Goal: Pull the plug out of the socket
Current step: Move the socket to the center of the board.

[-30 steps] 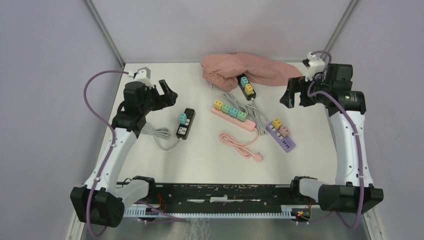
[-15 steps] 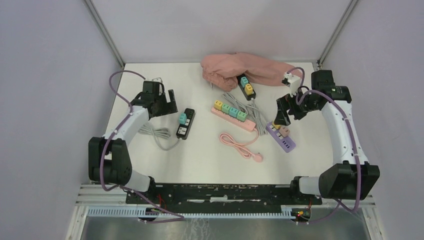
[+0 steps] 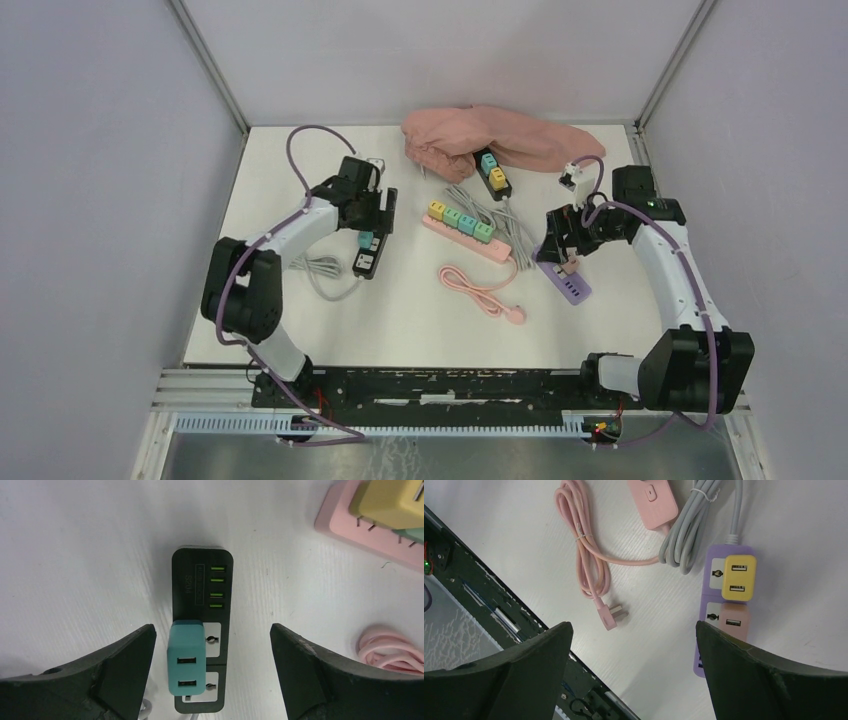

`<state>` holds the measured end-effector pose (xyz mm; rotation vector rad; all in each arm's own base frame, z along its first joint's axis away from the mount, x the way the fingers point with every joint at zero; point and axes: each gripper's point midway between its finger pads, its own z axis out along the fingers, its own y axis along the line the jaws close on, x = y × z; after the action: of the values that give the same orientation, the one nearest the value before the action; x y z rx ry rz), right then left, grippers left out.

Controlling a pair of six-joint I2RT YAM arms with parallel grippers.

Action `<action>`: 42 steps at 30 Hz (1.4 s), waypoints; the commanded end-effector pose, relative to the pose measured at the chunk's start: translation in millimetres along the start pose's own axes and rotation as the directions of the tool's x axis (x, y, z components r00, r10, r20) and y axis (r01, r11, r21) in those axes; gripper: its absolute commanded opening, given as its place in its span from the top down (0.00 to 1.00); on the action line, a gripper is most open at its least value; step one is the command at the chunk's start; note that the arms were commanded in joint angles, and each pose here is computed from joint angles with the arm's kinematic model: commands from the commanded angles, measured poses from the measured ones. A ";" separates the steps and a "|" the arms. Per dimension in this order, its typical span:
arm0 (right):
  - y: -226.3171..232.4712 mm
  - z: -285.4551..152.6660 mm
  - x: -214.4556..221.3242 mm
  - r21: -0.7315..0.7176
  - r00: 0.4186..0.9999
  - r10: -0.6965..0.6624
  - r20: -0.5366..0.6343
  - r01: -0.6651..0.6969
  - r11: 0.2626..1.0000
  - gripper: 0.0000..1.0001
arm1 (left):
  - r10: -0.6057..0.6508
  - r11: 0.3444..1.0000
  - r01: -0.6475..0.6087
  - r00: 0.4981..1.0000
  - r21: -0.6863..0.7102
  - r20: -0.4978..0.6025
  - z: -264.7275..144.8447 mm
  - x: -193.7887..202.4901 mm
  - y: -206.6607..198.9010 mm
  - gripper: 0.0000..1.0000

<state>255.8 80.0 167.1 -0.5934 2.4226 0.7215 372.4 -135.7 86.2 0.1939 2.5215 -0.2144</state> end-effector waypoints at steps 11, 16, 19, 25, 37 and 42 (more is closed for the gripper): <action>-1.0 18.4 -8.6 -0.056 0.997 -0.011 0.075 0.015 0.998 0.00 | 0.151 0.979 -0.168 0.979 -0.119 -0.140 25.4 24.2 0.6 0.25; -0.2 21.5 -6.3 -0.066 0.996 -0.016 0.087 0.022 0.998 0.00 | 0.143 0.985 -0.156 0.976 -0.075 -0.164 32.7 39.5 -12.4 0.42; 0.4 25.0 -4.5 -0.073 0.994 -0.025 0.105 0.033 0.997 0.00 | 0.135 0.986 -0.149 0.976 -0.070 -0.169 32.1 46.5 -15.0 0.57; 8.3 28.6 2.6 -0.109 0.988 -0.058 0.146 0.074 0.991 0.00 | 0.152 0.988 -0.150 0.984 0.029 -0.089 12.0 41.7 -48.1 0.78; 27.0 20.0 6.6 -0.189 0.965 -0.123 0.232 0.169 0.967 0.00 | -0.056 0.991 0.056 0.998 0.121 0.000 -22.8 75.5 -109.7 0.92; 30.1 18.3 8.0 -0.195 0.958 -0.146 0.247 0.197 0.961 0.00 | -0.098 0.990 0.094 0.995 0.107 0.033 -30.1 80.5 -117.9 0.91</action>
<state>240.9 106.1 148.3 -0.6867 2.1674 0.9153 256.2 -221.3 52.0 0.2991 2.5918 -0.3023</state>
